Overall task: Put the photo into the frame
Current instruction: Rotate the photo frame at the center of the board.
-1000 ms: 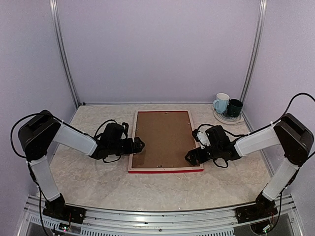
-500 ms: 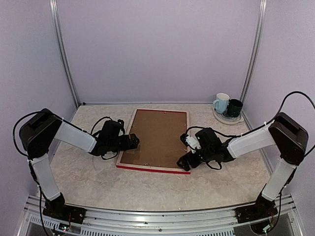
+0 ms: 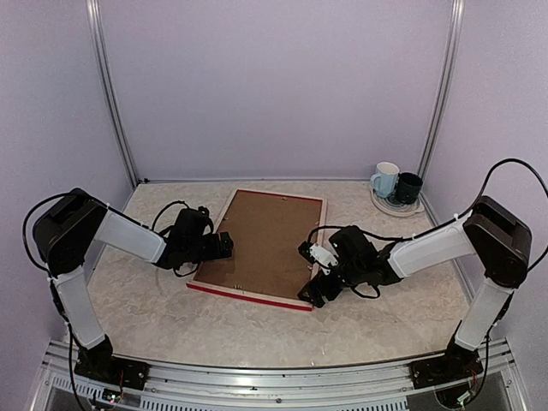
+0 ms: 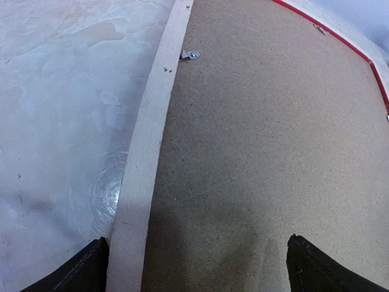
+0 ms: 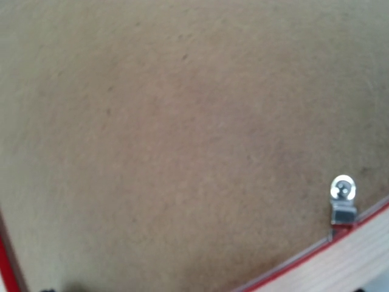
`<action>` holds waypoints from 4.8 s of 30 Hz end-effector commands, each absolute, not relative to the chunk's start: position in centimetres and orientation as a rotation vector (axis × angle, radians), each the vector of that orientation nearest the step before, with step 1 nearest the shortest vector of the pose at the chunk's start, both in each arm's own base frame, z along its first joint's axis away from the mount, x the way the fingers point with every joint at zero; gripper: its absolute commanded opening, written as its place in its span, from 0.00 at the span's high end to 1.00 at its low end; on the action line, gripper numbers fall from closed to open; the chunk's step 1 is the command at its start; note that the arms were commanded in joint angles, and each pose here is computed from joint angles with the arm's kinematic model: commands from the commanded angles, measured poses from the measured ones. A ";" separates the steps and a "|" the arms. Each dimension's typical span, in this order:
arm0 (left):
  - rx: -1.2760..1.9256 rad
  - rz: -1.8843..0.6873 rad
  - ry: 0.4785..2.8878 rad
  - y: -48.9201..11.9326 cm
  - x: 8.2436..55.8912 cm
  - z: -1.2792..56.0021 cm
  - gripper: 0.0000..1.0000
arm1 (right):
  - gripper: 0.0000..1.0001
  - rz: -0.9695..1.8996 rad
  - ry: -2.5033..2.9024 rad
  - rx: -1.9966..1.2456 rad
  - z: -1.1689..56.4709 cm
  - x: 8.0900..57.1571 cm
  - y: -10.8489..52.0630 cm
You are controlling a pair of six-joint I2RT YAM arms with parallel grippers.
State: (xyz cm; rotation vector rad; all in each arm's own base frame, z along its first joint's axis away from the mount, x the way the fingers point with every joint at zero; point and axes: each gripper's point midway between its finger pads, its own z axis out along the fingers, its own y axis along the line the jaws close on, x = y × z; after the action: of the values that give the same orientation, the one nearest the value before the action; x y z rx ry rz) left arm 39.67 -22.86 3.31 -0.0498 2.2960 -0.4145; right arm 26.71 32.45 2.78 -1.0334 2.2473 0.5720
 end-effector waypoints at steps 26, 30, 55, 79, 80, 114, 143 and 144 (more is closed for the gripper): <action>0.011 -0.473 2.306 -21.3 42.8 5.1 0.01 | 0.01 1.115 1.919 -1.570 5.4 14.1 39.6; 0.043 -0.515 2.292 -22.2 43.4 6.0 0.01 | 0.01 1.043 1.905 -1.528 6.2 15.0 39.2; -0.344 -0.474 2.265 -17.3 29.6 10.8 0.01 | 0.01 0.780 2.050 -0.567 13.7 31.0 26.4; -0.740 -0.427 2.292 -13.4 22.3 3.6 0.01 | 0.01 0.950 2.199 -0.319 10.4 45.4 22.4; -0.761 -0.434 2.261 -13.1 22.4 3.8 0.01 | 0.01 0.953 2.206 -0.326 10.0 45.5 22.6; -0.510 -0.449 2.184 -18.8 34.9 5.1 0.01 | 0.01 1.009 2.296 -0.356 5.4 42.2 24.2; -0.233 -0.690 2.207 -25.3 40.1 4.9 0.01 | 0.01 0.936 2.357 -0.341 6.6 31.3 22.7; -0.226 -0.697 2.206 -25.5 40.2 5.0 0.01 | 0.01 0.935 2.359 -0.341 6.7 30.9 22.6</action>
State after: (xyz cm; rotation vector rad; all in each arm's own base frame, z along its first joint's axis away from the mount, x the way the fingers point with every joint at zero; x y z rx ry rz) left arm 40.58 -19.86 3.87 -0.3713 2.1810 -0.4199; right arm 33.61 19.58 4.67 -0.2226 2.4068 0.7808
